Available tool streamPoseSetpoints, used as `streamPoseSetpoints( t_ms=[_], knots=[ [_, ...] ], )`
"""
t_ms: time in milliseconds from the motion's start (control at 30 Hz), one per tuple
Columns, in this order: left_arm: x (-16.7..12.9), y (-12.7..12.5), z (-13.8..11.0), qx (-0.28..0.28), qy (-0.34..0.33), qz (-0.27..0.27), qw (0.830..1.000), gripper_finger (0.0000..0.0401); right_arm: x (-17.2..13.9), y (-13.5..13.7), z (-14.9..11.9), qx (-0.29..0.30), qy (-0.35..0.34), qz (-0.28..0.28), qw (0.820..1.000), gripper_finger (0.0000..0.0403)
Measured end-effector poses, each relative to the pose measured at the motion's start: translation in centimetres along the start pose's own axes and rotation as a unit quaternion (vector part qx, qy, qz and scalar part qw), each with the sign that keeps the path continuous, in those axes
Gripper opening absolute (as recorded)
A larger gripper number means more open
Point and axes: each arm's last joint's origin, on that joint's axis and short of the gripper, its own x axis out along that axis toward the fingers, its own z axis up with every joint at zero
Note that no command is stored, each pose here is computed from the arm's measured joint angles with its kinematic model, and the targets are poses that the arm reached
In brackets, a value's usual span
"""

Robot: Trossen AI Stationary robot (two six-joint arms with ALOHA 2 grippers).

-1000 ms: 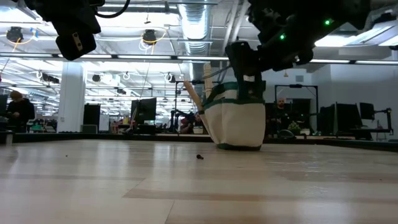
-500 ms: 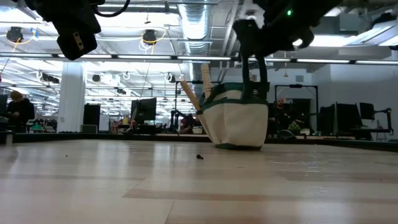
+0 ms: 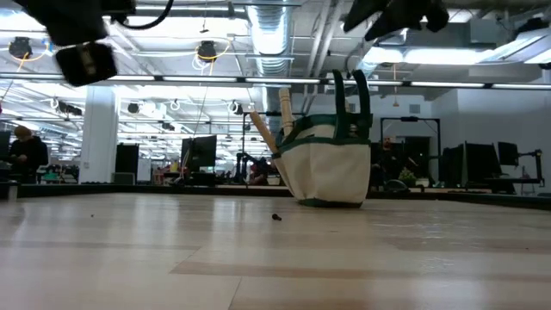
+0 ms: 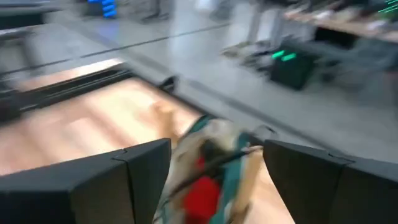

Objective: Pick & Place Garden tools in Gardening bag
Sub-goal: Put the trowel into the gardening bag

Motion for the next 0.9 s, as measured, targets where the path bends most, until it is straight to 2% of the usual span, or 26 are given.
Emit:
streamPoseSetpoints(
  t_ms=[100,200,367,433,567,633,767,900],
  knots=[
    [0.0,0.3,-0.6,-0.04,0.052,-0.004,0.998,0.0001,-1.0,-1.2,1.3,0.011,0.038,0.077,0.996,0.0248],
    [-0.1,0.6,-1.0,-0.079,0.071,0.013,0.994,0.0001,-1.1,-2.2,2.0,0.018,0.081,0.141,0.987,0.0239],
    [-0.1,0.5,-1.3,-0.131,0.081,0.018,0.988,0.0001,-1.3,-2.8,1.5,-0.083,0.119,0.192,0.971,0.0178],
    [-0.1,0.2,-1.6,-0.149,0.095,0.01,0.984,0.0001,-1.3,-4.1,1.2,-0.119,0.157,0.191,0.962,0.0142],
    [-0.1,-0.3,-2.1,-0.201,0.109,0.009,0.973,0.0001,-0.6,-6.8,0.0,-0.151,0.239,0.116,0.952,0.0079],
    [-0.1,-0.4,-2.2,-0.222,0.106,0.014,0.969,0.0001,0.0,-7.4,-0.1,-0.163,0.252,0.096,0.949,0.0054],
    [-0.1,-0.7,-2.4,-0.257,0.079,0.031,0.963,0.0001,1.7,-7.5,-2.3,-0.202,0.282,0.127,0.929,0.0009],
    [-0.1,-1.2,-2.9,-0.276,0.076,0.032,0.958,0.0001,2.6,-7.3,-4.3,-0.194,0.287,0.149,0.926,0.0014]
  ],
)
